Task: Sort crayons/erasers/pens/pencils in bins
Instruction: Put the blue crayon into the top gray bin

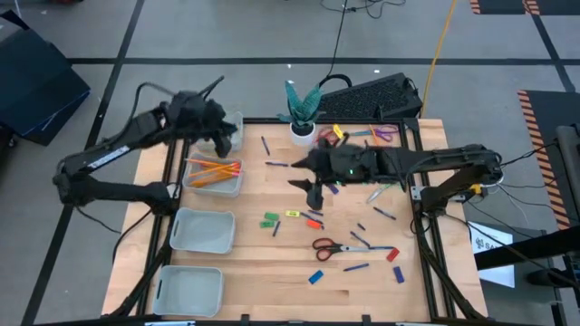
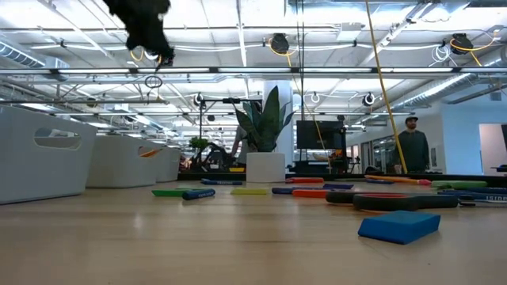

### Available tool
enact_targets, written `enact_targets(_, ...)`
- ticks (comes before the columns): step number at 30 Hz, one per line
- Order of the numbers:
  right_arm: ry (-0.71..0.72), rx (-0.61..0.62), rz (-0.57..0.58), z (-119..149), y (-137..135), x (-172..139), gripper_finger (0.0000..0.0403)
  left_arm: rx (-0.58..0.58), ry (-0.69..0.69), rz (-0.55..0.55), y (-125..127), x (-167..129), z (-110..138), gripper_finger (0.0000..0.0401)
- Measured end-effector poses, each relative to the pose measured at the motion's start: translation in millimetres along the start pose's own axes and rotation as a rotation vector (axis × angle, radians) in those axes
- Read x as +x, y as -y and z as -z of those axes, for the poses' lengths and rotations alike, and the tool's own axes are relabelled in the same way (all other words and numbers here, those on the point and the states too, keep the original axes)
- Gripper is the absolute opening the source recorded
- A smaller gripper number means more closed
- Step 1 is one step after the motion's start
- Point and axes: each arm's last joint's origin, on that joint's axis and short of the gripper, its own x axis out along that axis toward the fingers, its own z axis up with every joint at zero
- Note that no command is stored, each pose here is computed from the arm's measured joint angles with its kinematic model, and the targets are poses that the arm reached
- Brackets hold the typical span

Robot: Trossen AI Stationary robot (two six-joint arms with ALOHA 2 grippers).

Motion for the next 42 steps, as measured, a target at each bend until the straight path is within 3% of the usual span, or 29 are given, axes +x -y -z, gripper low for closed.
enact_targets(8,-0.065,0.068,0.039,13.5,-25.4,-6.4,0.0215,-0.086,-0.427,-0.232,-75.6,70.9,22.8,0.0022)
enact_targets(13,-0.163,0.078,0.060,26.7,-26.8,6.7,0.0215,-0.146,-0.588,-0.306,-105.5,108.8,41.2,0.0022)
enact_targets(18,-0.220,0.074,0.034,37.8,-23.9,38.3,0.0215,-0.206,-0.690,-0.343,-121.8,134.0,57.2,0.0029)
enact_targets(24,-0.255,0.071,0.015,55.7,-7.4,93.5,0.0215,-0.235,-0.759,-0.378,-130.2,149.5,68.6,0.0076)
enact_targets(28,-0.301,0.000,0.101,73.8,21.2,129.3,0.0215,-0.246,-0.751,-0.384,-129.7,146.8,67.3,0.0120)
enact_targets(31,-0.319,-0.029,0.153,88.3,48.8,156.6,0.0215,-0.284,-0.735,-0.343,-124.2,127.8,59.6,0.0158)
enact_targets(36,-0.362,-0.043,0.213,117.9,95.3,194.6,0.0215,-0.384,-0.596,-0.176,-98.0,73.6,42.2,0.0195)
enact_targets(42,-0.426,-0.053,0.192,151.4,133.7,220.6,0.0201,-0.378,-0.362,-0.076,-49.1,10.6,34.4,0.0199)
